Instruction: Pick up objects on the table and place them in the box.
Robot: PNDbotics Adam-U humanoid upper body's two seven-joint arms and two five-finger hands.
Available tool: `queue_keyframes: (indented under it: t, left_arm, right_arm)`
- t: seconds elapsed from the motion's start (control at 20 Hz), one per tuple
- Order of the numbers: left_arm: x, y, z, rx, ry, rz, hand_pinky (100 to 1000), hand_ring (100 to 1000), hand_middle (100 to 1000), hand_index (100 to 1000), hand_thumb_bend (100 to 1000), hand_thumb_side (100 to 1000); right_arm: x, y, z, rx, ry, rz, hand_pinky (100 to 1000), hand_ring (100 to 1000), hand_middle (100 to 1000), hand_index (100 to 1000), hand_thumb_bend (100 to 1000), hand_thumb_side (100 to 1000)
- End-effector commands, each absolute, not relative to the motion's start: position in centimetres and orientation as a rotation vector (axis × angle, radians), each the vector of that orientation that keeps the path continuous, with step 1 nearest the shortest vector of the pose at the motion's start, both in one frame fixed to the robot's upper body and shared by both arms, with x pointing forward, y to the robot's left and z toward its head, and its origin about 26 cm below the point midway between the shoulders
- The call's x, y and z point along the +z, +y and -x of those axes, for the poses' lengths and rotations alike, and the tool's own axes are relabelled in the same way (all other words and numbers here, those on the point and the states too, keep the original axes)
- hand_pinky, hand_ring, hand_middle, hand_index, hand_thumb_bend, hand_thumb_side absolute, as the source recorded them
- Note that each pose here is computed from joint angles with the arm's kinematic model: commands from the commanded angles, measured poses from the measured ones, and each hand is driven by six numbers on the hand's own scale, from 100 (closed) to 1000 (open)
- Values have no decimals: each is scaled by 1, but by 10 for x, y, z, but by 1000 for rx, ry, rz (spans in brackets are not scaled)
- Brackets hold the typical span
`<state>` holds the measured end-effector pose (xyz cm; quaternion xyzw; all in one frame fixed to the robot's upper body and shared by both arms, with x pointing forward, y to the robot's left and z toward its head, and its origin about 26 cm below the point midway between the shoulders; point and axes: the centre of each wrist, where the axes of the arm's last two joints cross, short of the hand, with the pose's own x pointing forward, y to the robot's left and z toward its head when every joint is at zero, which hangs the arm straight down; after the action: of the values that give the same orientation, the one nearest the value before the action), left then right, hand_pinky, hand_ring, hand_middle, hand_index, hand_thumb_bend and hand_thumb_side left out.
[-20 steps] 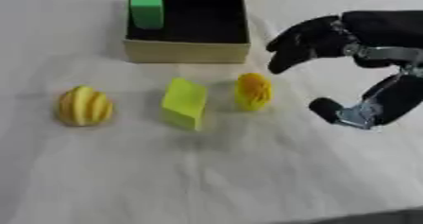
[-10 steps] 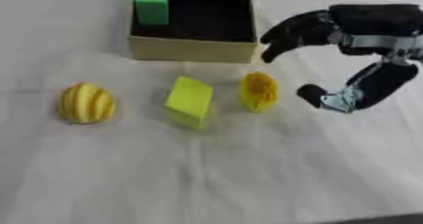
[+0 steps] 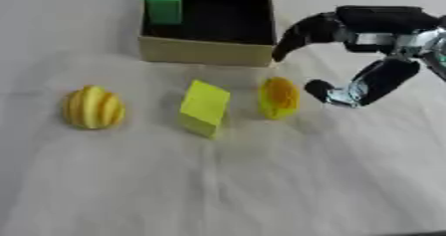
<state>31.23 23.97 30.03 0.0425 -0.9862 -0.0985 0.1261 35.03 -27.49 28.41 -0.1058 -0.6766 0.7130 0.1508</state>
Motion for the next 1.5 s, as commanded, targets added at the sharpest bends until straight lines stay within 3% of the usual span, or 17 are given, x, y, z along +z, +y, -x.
queue_keyframes:
  t: [0.05, 0.25, 0.95, 1.3, 1.5]
  left_arm:
    - [308, 240, -308, -305, -2898, -127, 715, 776, 736, 851, 100, 561]
    - [308, 240, -308, -303, -2894, -128, 715, 776, 736, 849, 100, 565]
    - [307, 238, -308, -310, -2890, -106, 711, 776, 736, 849, 100, 581]
    - [308, 238, -308, -317, -2888, -97, 709, 776, 736, 849, 100, 587]
    - [307, 238, -308, -319, -2883, -95, 707, 775, 736, 849, 100, 593]
  right_arm:
    - [292, -280, -350, 2063, -1935, 343, 855, 712, 710, 906, 100, 606]
    - [293, -280, -350, 2063, -1939, 337, 830, 619, 677, 903, 100, 602]
    - [283, -286, -360, 2103, -1868, 349, 869, 676, 746, 895, 100, 599]
    - [280, -291, -365, 2142, -1817, 381, 872, 684, 754, 892, 100, 442]
    - [279, -294, -366, 2155, -1789, 393, 878, 694, 770, 899, 100, 397]
